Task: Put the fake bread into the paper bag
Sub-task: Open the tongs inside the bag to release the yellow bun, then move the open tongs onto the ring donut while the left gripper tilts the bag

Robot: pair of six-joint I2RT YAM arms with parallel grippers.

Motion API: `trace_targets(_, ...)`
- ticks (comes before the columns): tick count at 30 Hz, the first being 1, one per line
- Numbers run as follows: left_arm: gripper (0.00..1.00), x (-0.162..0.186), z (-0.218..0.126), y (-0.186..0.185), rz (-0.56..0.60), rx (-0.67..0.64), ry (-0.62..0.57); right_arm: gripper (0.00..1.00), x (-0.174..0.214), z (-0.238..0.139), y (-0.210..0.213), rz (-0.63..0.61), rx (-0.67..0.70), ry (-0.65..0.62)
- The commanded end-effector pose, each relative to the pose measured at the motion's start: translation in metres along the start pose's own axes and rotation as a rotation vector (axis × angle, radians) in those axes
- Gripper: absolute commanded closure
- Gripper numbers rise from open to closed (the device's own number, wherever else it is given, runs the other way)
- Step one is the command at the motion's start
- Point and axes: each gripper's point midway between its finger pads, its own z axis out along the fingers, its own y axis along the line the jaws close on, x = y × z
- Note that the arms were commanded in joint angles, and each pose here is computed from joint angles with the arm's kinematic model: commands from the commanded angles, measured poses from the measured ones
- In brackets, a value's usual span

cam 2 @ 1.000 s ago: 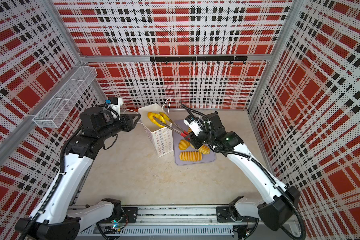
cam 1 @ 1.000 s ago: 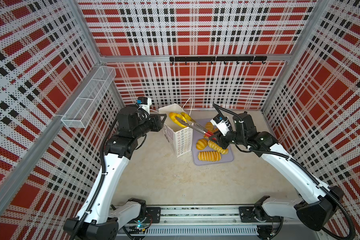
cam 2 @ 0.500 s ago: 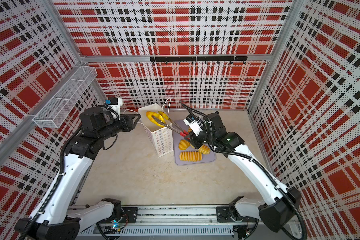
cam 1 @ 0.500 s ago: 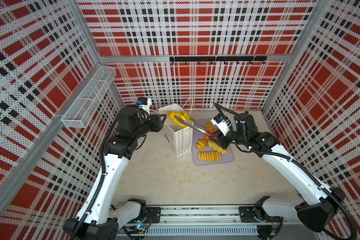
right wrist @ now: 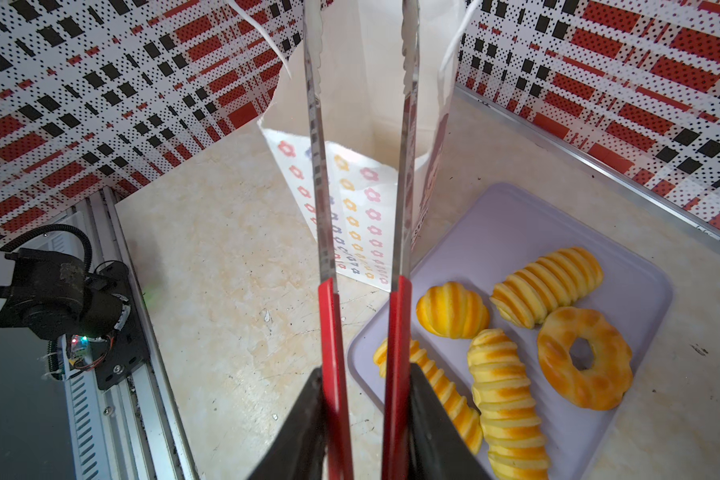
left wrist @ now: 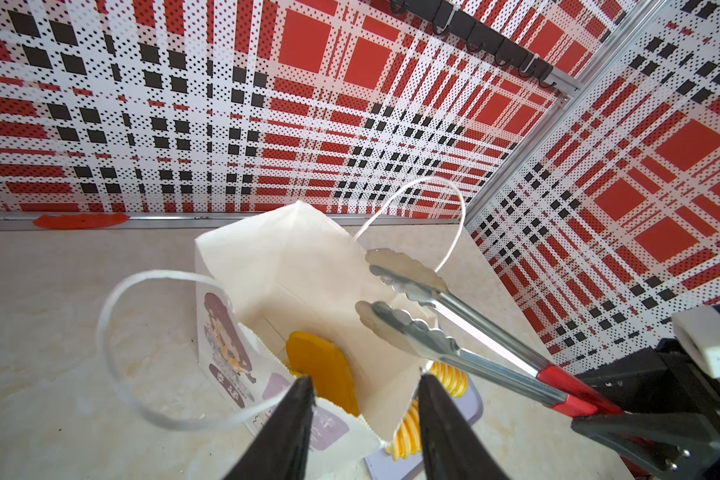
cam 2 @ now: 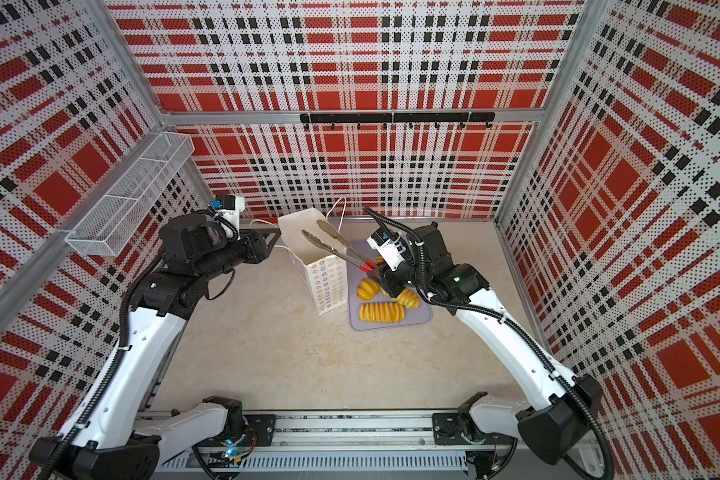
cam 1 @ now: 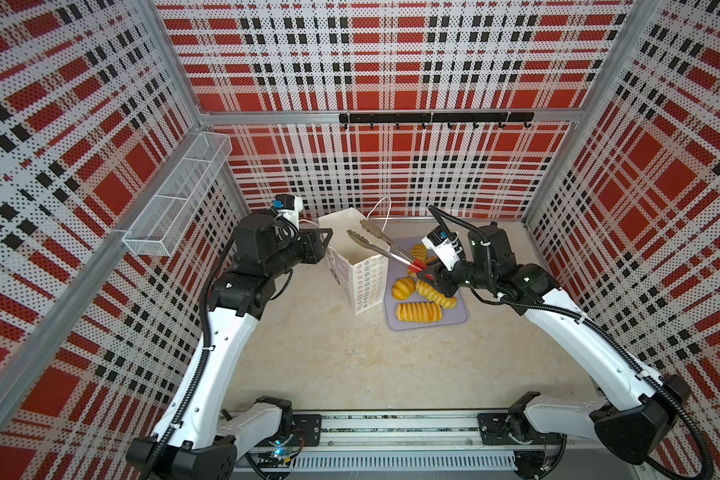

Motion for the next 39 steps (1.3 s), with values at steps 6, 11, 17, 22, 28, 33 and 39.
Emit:
trace_targets(6, 0.54, 0.004, -0.001, -0.001, 0.003, 0.004, 0.012, 0.68, -0.025, -0.015, 0.011, -0.038, -0.028, -0.099)
trace_targets(11, 0.55, 0.004, -0.002, -0.004, 0.004, 0.013, 0.010, 0.68, -0.038, -0.031, 0.016, -0.047, -0.025, -0.159)
trace_targets(17, 0.55, 0.003, -0.005, -0.008, 0.005, 0.027, 0.005, 0.68, -0.052, -0.059, 0.016, -0.055, 0.029, -0.257)
trace_targets(22, 0.55, 0.007, -0.004, -0.017, 0.015, 0.056, 0.009, 0.67, -0.051, -0.081, 0.005, -0.015, 0.123, -0.308)
trace_targets(28, 0.54, 0.016, 0.001, -0.038, 0.037, 0.113, 0.037, 0.67, -0.035, -0.100, -0.014, 0.079, 0.255, -0.316)
trace_targets(33, 0.54, 0.026, 0.006, -0.060, 0.076, 0.167, 0.067, 0.67, -0.006, -0.107, -0.028, 0.189, 0.343, -0.276)
trace_targets(39, 0.54, 0.043, 0.014, -0.074, 0.106, 0.199, 0.110, 0.67, 0.051, -0.114, -0.050, 0.315, 0.512, -0.130)
